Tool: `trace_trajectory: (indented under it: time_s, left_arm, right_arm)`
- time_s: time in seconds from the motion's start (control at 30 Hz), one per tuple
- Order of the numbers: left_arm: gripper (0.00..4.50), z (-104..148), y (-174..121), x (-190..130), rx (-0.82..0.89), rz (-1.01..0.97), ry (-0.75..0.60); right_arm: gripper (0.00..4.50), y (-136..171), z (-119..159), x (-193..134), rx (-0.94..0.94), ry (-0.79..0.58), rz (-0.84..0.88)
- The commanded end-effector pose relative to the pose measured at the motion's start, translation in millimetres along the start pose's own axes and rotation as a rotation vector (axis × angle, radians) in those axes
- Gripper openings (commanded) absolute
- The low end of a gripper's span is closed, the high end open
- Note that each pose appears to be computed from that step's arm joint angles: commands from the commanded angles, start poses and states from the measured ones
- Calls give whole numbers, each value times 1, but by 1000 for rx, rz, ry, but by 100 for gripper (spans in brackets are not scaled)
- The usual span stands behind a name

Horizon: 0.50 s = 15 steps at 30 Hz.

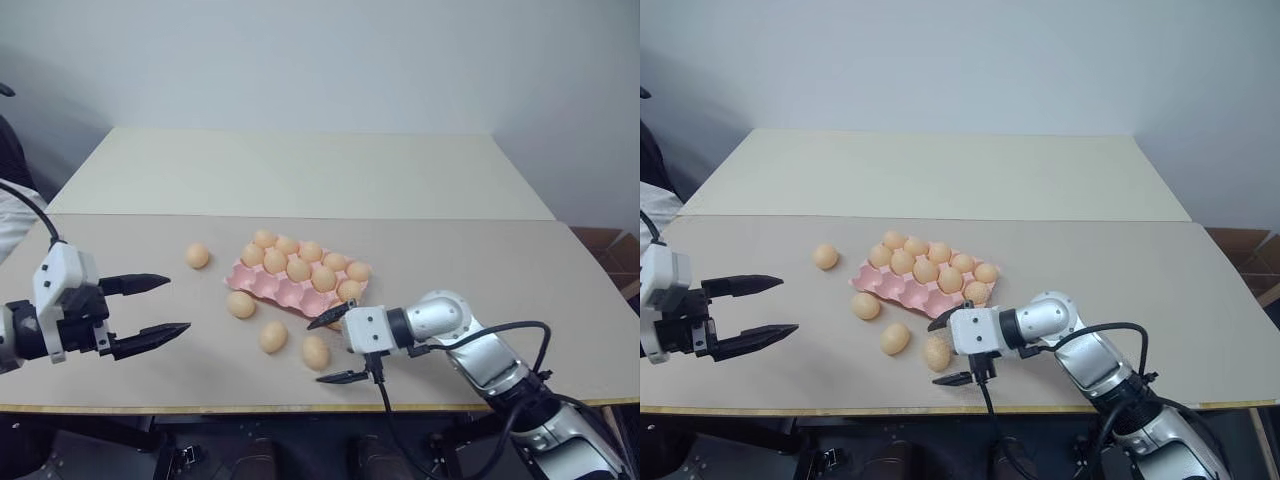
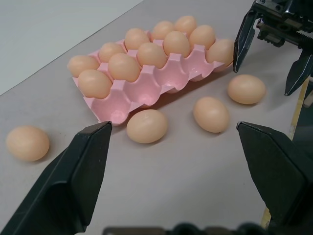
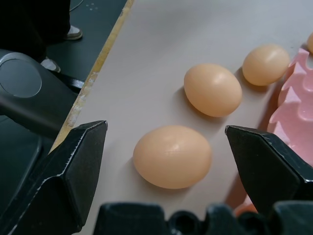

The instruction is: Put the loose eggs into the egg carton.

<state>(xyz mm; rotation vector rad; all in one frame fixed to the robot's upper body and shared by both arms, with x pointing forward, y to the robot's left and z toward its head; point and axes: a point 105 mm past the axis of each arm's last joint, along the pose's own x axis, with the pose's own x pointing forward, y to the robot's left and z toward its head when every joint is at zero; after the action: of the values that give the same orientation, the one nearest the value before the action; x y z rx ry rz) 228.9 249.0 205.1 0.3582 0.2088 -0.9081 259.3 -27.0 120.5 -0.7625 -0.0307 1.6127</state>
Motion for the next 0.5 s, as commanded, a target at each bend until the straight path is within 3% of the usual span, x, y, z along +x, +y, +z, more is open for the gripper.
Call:
trace_trajectory:
  time_s: [0.03, 0.13, 0.3, 0.5]
  left_arm:
    - [444, 10, 1, -3, 54, 14, -8]
    - [450, 10, 1, -3, 56, 16, -8]
    - [450, 10, 1, -3, 59, 21, -9]
    - [450, 10, 1, -4, 62, 26, -9]
  right_arm:
    - [450, -9, 5, 3, -40, -1, -13]
    - [388, -8, -1, 10, -44, 26, 5]
    - [239, -8, -4, 9, -47, 40, 26]
    - [222, -18, 7, 1, -19, -18, -21]
